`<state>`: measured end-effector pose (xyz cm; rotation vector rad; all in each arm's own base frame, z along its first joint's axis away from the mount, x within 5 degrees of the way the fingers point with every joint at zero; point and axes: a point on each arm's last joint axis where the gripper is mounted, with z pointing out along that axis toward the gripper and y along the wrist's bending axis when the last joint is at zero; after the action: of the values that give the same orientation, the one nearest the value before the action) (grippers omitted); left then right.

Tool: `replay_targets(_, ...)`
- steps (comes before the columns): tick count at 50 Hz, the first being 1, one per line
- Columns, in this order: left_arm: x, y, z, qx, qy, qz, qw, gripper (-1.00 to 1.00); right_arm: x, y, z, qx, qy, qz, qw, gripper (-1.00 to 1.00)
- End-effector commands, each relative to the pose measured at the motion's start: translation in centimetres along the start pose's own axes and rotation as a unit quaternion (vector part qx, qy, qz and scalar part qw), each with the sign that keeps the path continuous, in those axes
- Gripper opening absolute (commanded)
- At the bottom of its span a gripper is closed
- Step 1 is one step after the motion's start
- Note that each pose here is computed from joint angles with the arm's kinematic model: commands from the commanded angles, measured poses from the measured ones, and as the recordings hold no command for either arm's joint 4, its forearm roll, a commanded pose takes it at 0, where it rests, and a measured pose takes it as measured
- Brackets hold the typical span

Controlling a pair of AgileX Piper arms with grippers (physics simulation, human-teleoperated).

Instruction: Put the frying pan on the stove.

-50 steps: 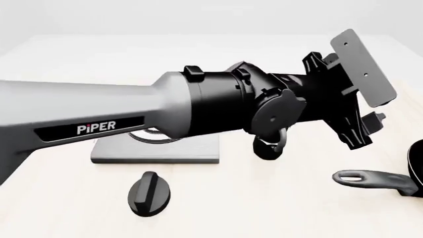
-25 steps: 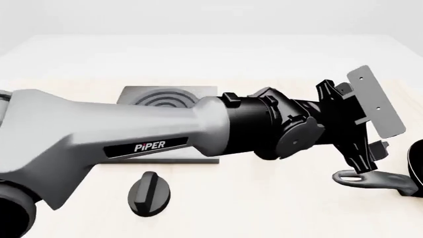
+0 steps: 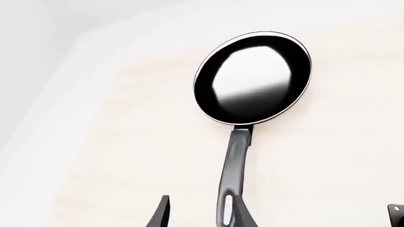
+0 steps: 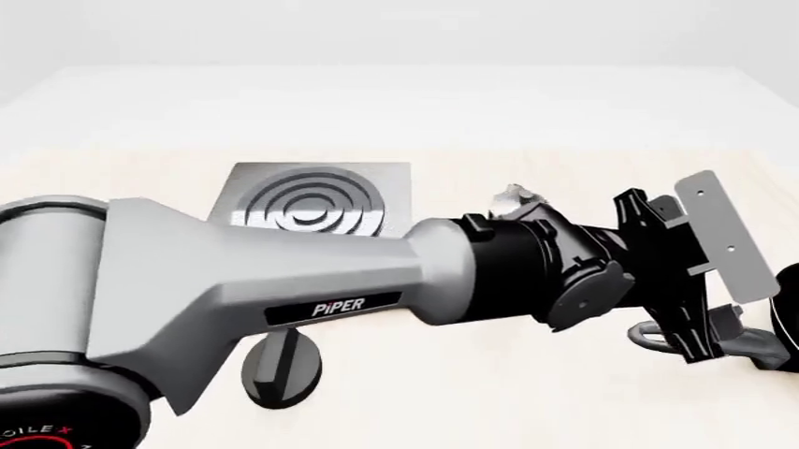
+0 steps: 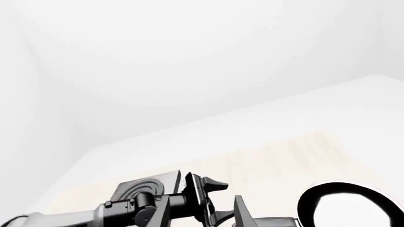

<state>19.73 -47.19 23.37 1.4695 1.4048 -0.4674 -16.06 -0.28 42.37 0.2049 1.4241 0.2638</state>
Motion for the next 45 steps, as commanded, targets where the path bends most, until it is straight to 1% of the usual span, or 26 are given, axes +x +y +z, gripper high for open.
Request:
replay_targets(1, 0.7, -0.6, 1.1, 0.003, 0.002, -0.019, 0.9998, 1.00, 0.1, 0.0, 0.2, 0.001, 0.004, -0.001, 1.0000, 1.00)
replay_targets(20, 2.5, -1.7, 3.1, 0.012, 0.017, -0.023, 0.9995, 1.00, 0.2, 0.0, 0.3, 0.002, 0.005, 0.002, 1.0000, 1.00)
replay_targets(45, 3.7, -2.3, 4.9, 0.017, 0.028, -0.028, 0.9991, 1.00, 0.3, 0.0, 0.4, 0.004, 0.007, 0.007, 0.9999, 1.00)
